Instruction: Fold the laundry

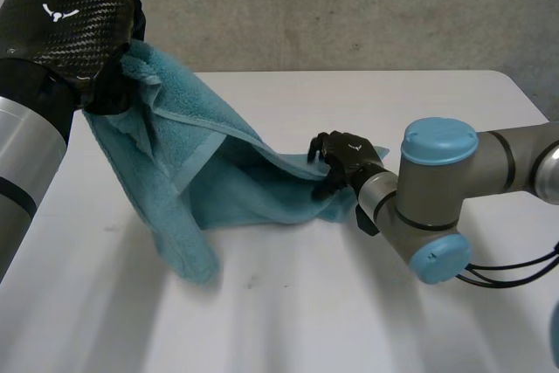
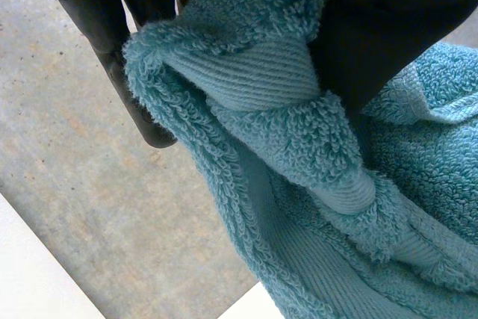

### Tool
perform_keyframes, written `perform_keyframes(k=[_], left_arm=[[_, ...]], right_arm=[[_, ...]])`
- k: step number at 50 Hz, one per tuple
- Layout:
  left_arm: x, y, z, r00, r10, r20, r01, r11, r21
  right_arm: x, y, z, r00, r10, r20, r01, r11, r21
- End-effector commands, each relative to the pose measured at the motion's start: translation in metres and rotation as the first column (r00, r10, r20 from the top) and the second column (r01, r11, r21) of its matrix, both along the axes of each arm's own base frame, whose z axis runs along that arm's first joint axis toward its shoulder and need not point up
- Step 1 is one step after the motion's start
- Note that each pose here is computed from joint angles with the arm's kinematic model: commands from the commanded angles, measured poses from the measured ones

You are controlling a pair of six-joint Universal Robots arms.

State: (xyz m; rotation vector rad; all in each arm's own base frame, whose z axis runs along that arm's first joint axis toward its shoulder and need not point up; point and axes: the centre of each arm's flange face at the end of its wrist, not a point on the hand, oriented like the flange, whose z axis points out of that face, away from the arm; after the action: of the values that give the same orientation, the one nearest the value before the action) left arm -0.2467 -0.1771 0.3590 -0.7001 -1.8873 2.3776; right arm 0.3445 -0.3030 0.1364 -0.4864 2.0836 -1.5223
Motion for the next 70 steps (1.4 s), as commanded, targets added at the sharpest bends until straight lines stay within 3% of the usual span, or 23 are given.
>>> perform_keyframes(k=[1,5,11,15,19,22,24,26,28,29,37,44,51,55,63,65,70], left_arm=[[0.002,-0.002,-0.004,1.000,0.010,0.009,-0.010,1.000,0.011],[0.007,-0.008,-0.009,0.999,0.037,0.021,-0.037,0.999,0.021],[0.019,-0.025,-0.017,0.995,0.097,0.036,-0.099,0.994,0.044],[0.023,-0.031,-0.022,0.992,0.115,0.047,-0.118,0.991,0.058],[0.026,-0.044,-0.044,0.992,0.097,0.084,-0.107,0.987,0.122],[0.027,-0.054,-0.067,0.991,0.067,0.113,-0.088,0.977,0.193],[0.026,-0.056,-0.073,0.991,0.057,0.120,-0.082,0.974,0.211],[0.022,-0.060,-0.104,0.988,0.008,0.156,-0.057,0.950,0.308],[0.021,-0.064,-0.117,0.986,0.002,0.169,-0.061,0.936,0.346],[0.020,-0.065,-0.124,0.984,-0.001,0.176,-0.063,0.930,0.363],[0.020,-0.082,-0.170,0.975,-0.010,0.221,-0.100,0.871,0.481],[0.024,-0.086,-0.178,0.974,-0.002,0.227,-0.116,0.856,0.504],[0.020,-0.077,-0.175,0.974,-0.015,0.226,-0.102,0.862,0.496],[0.021,-0.075,-0.177,0.975,-0.009,0.220,-0.103,0.864,0.493],[0.032,-0.092,-0.184,0.970,0.093,0.223,-0.185,0.878,0.441],[0.039,-0.106,-0.188,0.962,0.157,0.221,-0.238,0.880,0.410],[0.039,-0.115,-0.192,0.961,0.176,0.213,-0.248,0.887,0.390]], right_arm=[[-0.002,-0.016,0.012,0.999,-0.048,0.001,0.048,0.997,-0.065],[-0.011,-0.020,0.055,0.996,-0.081,0.044,0.087,0.985,-0.152],[-0.071,-0.039,0.144,0.975,-0.202,0.092,0.221,0.916,-0.335],[-0.091,-0.014,0.199,0.975,-0.221,-0.010,0.183,0.834,-0.520],[-0.099,0.016,0.213,0.955,-0.223,-0.196,0.073,0.815,-0.574],[-0.102,0.036,0.210,0.913,-0.219,-0.344,-0.013,0.827,-0.561],[-0.102,0.040,0.207,0.901,-0.211,-0.379,-0.036,0.835,-0.550],[-0.105,0.051,0.190,0.847,-0.178,-0.501,-0.103,0.869,-0.484],[-0.106,0.054,0.184,0.833,-0.165,-0.529,-0.119,0.879,-0.462],[-0.107,0.060,0.169,0.795,-0.128,-0.593,-0.158,0.900,-0.405],[-0.097,0.053,0.122,0.733,-0.019,-0.680,-0.225,0.937,-0.269],[-0.092,0.037,0.105,0.736,-0.034,-0.677,-0.195,0.946,-0.259],[-0.089,0.020,0.090,0.772,-0.083,-0.630,-0.128,0.951,-0.281],[-0.091,0.017,0.084,0.767,-0.086,-0.636,-0.114,0.957,-0.267],[-0.092,0.018,0.073,0.755,-0.064,-0.653,-0.119,0.965,-0.232],[-0.092,0.018,0.069,0.752,-0.056,-0.657,-0.120,0.968,-0.221],[-0.092,0.018,0.066,0.750,-0.050,-0.660,-0.123,0.969,-0.214]])
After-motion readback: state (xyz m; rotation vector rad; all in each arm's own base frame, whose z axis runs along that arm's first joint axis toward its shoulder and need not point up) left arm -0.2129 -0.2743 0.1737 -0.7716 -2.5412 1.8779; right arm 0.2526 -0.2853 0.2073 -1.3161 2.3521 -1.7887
